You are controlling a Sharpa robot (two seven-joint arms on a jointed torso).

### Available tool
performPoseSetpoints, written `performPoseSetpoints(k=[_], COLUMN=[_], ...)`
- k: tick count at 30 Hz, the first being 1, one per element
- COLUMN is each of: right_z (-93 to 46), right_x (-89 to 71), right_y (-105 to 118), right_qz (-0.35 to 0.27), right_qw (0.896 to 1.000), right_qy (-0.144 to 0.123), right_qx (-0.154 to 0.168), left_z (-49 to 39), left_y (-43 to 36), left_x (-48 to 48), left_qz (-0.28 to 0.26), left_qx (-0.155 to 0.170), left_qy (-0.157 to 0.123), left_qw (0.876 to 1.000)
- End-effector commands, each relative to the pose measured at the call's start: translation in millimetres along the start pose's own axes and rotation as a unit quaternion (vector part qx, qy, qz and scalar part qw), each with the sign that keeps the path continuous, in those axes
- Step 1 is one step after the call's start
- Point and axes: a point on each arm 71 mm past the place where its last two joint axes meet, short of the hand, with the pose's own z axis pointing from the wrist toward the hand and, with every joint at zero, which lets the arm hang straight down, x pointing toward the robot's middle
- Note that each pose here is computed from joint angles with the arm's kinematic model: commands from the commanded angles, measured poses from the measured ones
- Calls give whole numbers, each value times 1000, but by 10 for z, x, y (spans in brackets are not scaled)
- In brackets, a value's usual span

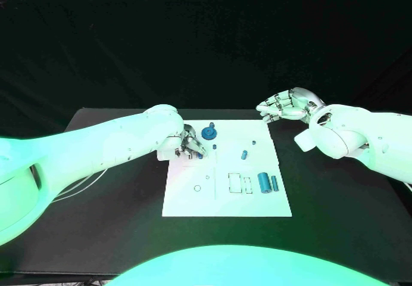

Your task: Assemble the parts on the task board

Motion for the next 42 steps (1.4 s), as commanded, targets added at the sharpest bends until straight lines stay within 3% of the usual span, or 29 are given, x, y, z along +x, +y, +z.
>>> performPoseSetpoints(k=[1, 16, 25, 30, 33, 37, 42], right_z=[-1, 1, 0, 2, 2, -1, -2], right_x=[7, 13, 15, 17, 15, 1, -16], right_y=[1, -14, -29, -30, -32, -39, -45], right_qz=[0, 1, 2, 3, 3, 2, 1], right_qw=[1000, 1000, 1000, 1000, 1000, 1000, 1000], right_qy=[2, 4, 4, 4, 3, 0, -4], right_qx=[-2, -1, 0, -1, -1, -1, -2], left_z=[7, -40, -166, -264, -337, -436, -460], left_y=[26, 54, 40, 58, 91, 172, 289], left_x=[3, -12, -73, -194, -314, -532, -720], left_qz=[-1, -22, -63, -86, -99, -113, -120], left_qx=[-3, 8, 37, 51, 56, 56, 45], left_qy=[-1, -9, -6, -19, -29, -45, -62], left_qw=[1000, 1000, 997, 995, 993, 991, 990])
